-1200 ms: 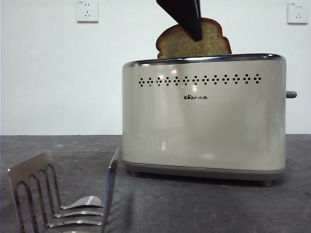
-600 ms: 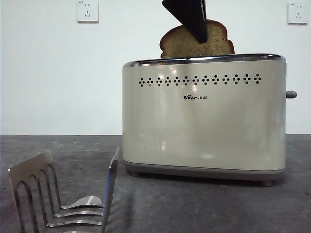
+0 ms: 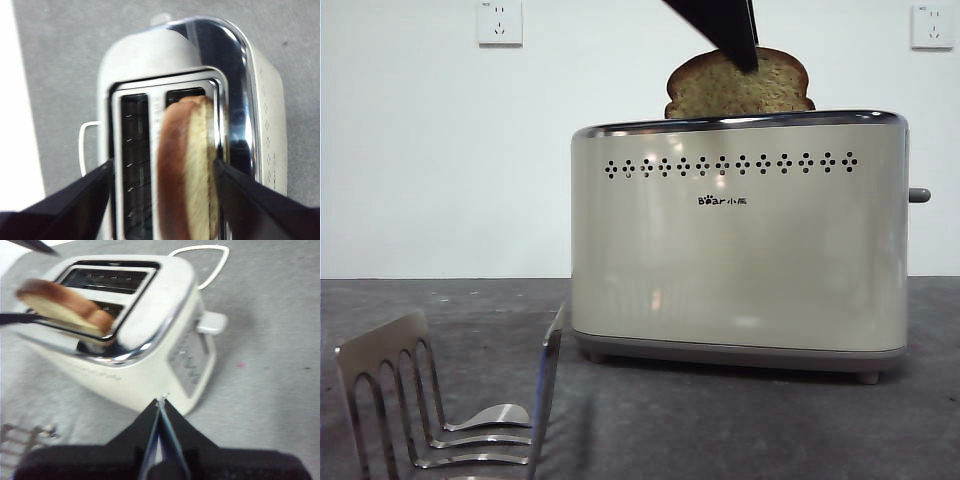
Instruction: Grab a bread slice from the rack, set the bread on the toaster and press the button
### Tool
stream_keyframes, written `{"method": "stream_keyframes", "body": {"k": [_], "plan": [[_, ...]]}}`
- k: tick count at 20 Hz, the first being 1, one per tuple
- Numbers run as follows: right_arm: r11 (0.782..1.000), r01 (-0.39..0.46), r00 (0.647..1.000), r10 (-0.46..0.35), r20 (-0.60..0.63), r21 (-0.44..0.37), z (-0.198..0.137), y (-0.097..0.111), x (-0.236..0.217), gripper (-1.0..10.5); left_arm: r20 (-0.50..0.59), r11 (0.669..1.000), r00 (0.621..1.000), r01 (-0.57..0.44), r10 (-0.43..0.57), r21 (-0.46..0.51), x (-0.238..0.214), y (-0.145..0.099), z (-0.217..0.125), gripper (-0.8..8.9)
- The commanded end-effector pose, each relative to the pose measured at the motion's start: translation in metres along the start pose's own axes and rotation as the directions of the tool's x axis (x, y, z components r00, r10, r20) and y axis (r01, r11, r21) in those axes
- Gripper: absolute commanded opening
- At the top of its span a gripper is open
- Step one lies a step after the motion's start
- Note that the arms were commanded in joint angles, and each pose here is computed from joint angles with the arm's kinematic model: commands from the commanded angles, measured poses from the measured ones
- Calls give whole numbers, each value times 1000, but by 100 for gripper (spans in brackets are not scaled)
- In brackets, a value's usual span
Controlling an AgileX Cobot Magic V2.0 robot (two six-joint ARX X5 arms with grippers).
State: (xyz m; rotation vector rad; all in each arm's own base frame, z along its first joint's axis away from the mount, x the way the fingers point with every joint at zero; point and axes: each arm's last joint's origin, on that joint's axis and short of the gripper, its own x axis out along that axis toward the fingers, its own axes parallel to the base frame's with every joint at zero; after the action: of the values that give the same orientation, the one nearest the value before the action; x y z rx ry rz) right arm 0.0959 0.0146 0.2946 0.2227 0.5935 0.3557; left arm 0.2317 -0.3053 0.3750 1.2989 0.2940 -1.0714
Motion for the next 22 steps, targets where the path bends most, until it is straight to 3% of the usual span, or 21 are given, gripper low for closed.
{"method": "stream_keyframes", "body": {"k": [1,3,4,6,9,11,15,17,18,22], "plan": [[1000,31,999,-31,17,-3,2,0,-2,0,37,994,998,-41,45,-102,-36,2,-3,347],[999,42,999,-42,14,15,1,0,-2,0,65,970,994,-68,85,-235,-67,3,-7,317],[999,42,999,-42,15,14,1,0,-2,0,80,937,991,-72,106,-341,-83,3,-10,222],[999,44,999,-44,2,18,1,-1,-1,0,105,833,985,-59,138,-550,-115,0,-17,8],[998,49,999,-49,-9,34,3,-2,4,-4,123,663,977,-24,174,-748,-155,-6,-30,-9],[996,50,999,-48,-23,79,8,-5,13,-7,123,603,980,4,156,-798,-174,-14,-39,-9],[990,-21,993,37,-115,143,22,-12,42,-7,81,570,994,24,74,-821,-193,-30,-52,-9],[988,-11,989,34,-147,156,33,-16,56,-7,39,554,999,26,12,-832,-193,-37,-57,-9],[986,-14,987,40,-155,164,39,-18,62,-7,44,532,999,34,6,-846,-194,-38,-59,-9],[971,-70,981,109,-161,229,65,-36,84,-7,54,506,998,34,24,-862,-205,-45,-66,-9]]}}
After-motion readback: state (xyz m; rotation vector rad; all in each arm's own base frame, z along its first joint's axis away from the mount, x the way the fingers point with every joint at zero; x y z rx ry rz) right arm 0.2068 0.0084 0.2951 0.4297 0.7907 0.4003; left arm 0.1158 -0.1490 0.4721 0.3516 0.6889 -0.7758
